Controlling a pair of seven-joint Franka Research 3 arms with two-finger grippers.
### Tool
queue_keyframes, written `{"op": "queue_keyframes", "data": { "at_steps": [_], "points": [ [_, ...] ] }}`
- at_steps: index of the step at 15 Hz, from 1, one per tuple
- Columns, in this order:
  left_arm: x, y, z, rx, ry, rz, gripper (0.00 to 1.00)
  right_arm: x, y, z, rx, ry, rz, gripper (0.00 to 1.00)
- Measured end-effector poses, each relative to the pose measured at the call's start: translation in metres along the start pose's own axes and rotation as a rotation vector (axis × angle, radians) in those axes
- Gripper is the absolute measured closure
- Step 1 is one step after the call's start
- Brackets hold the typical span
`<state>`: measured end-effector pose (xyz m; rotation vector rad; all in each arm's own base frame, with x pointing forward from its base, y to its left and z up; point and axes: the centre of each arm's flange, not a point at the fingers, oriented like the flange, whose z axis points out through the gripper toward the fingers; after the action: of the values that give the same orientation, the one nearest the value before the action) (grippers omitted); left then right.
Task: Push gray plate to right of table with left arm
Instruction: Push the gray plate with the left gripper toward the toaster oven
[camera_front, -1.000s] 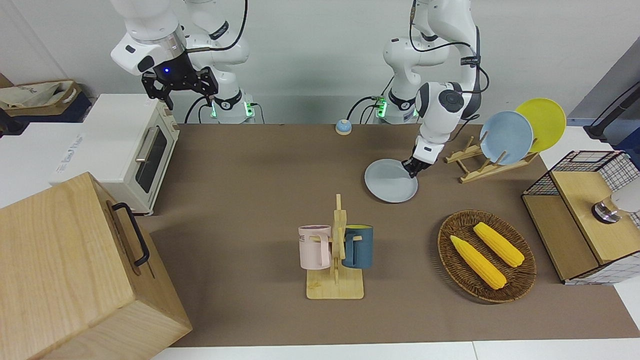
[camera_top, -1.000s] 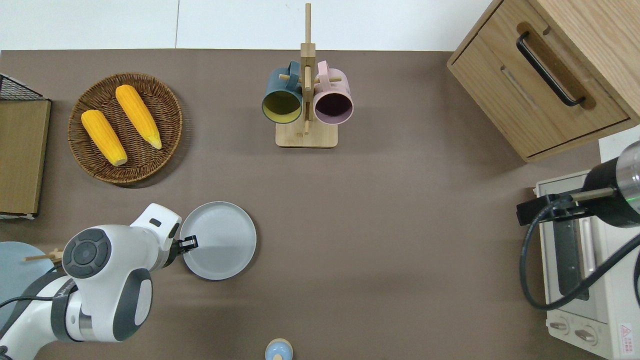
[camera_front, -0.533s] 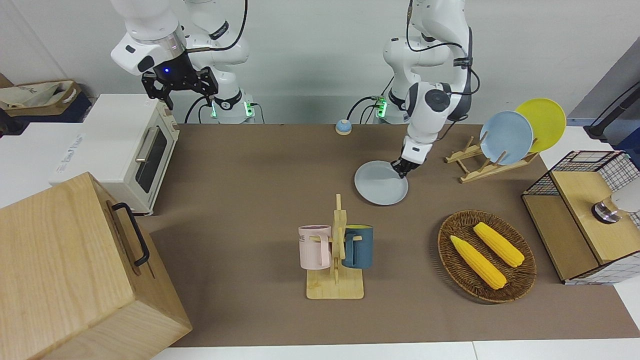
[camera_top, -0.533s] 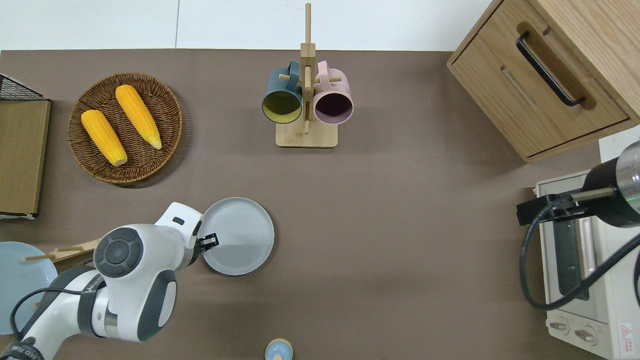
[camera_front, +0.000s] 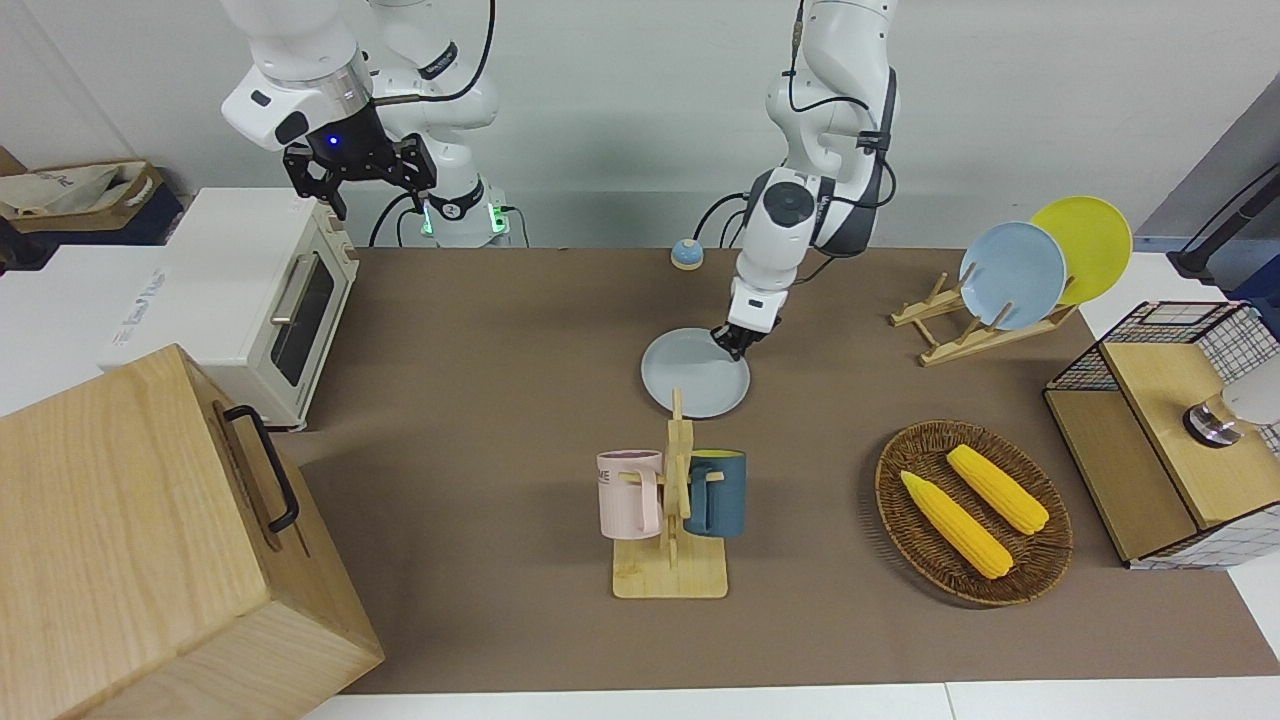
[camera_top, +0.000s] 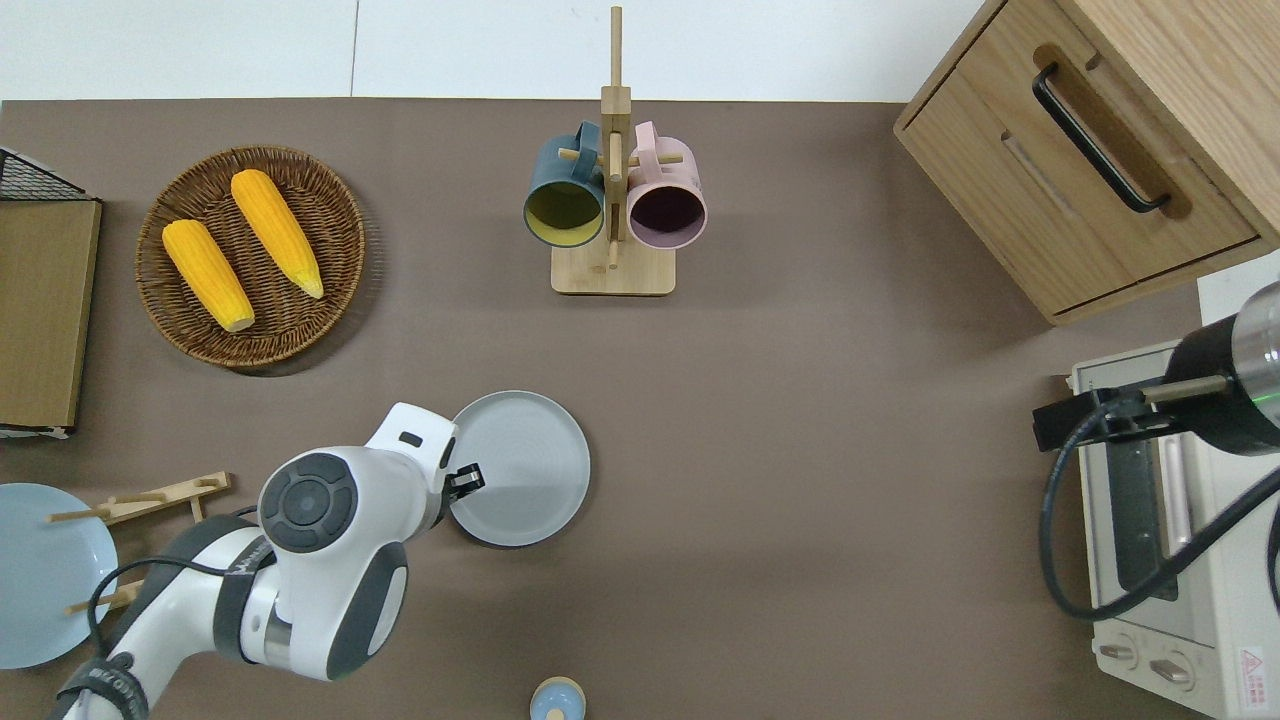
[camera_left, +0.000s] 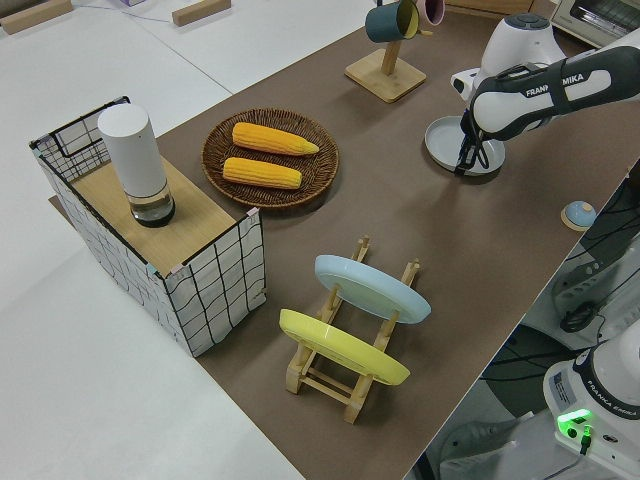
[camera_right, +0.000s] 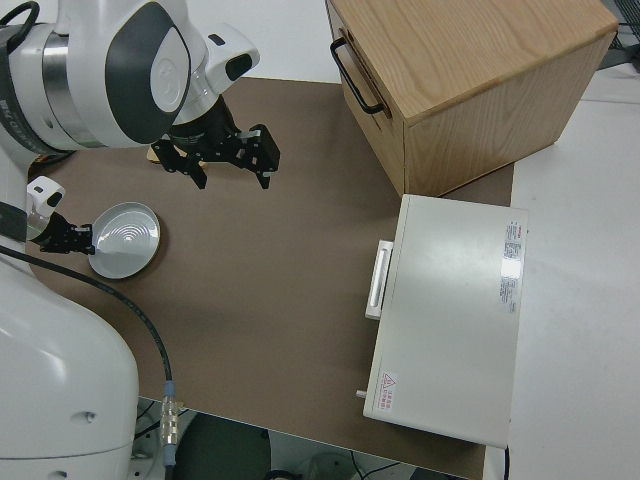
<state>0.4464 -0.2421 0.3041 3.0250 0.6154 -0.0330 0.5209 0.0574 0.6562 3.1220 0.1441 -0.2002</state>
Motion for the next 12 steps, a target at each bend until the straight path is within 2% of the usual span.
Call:
{"op": "queue_keyframes", "data": {
  "at_steps": [8, 12],
  "points": [
    [-0.055, 0.09, 0.007, -0.03, -0.011, -0.073, 0.99, 0.0, 0.0, 0.0, 0.0, 0.0, 0.0, 0.01],
    [-0.083, 0.124, 0.009, -0.029, 0.019, -0.103, 0.99, 0.0, 0.0, 0.0, 0.0, 0.0, 0.0, 0.01]
  ]
}}
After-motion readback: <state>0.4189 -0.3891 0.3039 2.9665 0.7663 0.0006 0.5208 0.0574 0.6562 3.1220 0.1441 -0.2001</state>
